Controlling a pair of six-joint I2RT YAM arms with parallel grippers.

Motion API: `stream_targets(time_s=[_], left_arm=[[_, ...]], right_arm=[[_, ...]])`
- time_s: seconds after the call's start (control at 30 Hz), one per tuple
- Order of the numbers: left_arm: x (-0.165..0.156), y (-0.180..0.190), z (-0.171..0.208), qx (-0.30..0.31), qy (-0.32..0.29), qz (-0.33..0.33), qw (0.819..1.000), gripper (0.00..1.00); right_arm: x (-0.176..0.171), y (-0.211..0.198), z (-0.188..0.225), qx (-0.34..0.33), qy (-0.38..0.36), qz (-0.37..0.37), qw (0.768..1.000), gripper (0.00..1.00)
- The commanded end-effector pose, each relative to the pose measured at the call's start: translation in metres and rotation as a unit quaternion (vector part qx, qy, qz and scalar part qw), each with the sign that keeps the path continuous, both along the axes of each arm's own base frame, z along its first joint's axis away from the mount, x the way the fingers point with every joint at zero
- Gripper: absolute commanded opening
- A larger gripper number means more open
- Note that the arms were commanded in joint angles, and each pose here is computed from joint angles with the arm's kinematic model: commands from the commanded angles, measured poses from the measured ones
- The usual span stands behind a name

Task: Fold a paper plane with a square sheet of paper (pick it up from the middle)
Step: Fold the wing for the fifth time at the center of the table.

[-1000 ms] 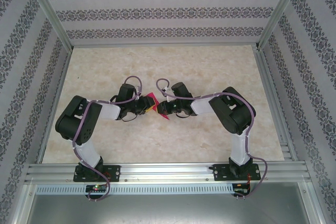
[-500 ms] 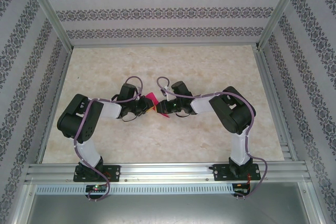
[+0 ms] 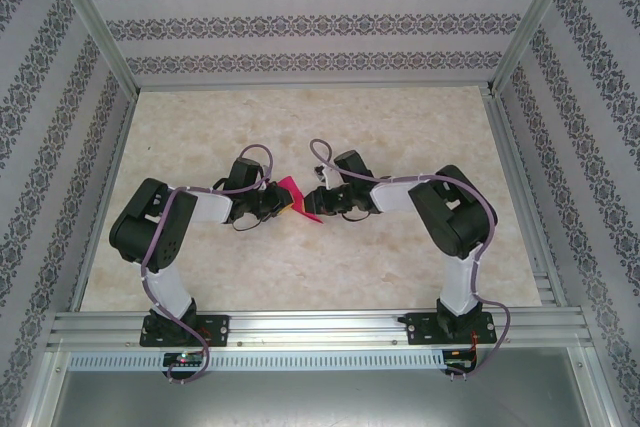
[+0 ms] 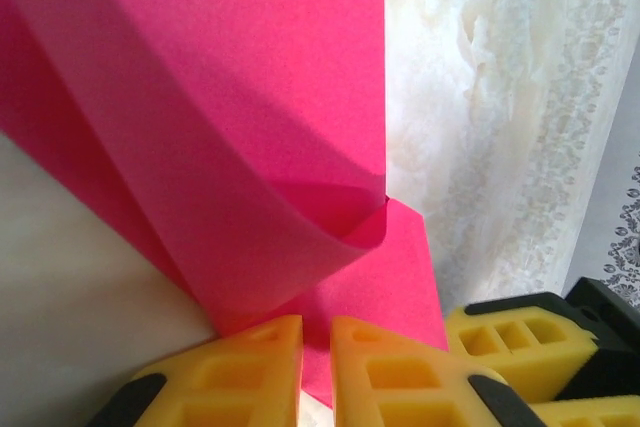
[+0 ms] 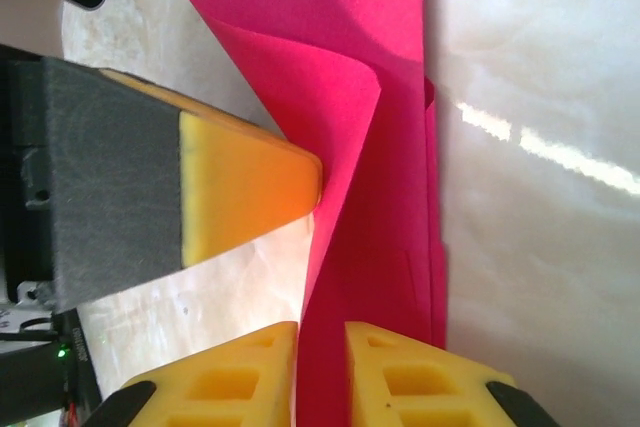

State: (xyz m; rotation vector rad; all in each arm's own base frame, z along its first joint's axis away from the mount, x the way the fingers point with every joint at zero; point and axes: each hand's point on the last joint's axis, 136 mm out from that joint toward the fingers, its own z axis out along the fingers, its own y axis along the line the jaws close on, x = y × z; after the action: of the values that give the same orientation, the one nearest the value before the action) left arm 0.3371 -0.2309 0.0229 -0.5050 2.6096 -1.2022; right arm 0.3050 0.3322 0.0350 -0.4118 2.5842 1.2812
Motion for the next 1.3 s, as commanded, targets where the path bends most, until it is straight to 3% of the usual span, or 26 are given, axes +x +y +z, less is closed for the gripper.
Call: stream_targets(time_s=[0.0,0.33,0.57,0.8,1.27], left_arm=[[-0.005,0.001,-0.013,0.023,0.011,-0.009,1.000,0.17],[0.002,-0.010,0.006,0.000,-0.015,-0.031,0.999,0.19],[0.010,-0.019,0.046,-0.025,-0.083,-0.056,0.995,0.28],[-0.001,-0.031,0.053,-0.047,-0.102,-0.082,0.990,0.34],[-0.005,-0.054,0.028,-0.045,-0.080,-0.103,0.990,0.24]], right_arm=[[-0.012,-0.006,0.004,-0.009,0.025,0.007,1.000,0.18],[-0.016,-0.014,-0.016,-0.035,0.037,0.003,0.999,0.10],[-0.010,-0.019,-0.022,-0.021,0.050,-0.026,0.998,0.03],[-0.008,-0.026,-0.029,-0.012,0.074,-0.054,0.996,0.02],[-0.009,-0.041,-0.049,-0.023,0.130,-0.096,0.987,0.01]])
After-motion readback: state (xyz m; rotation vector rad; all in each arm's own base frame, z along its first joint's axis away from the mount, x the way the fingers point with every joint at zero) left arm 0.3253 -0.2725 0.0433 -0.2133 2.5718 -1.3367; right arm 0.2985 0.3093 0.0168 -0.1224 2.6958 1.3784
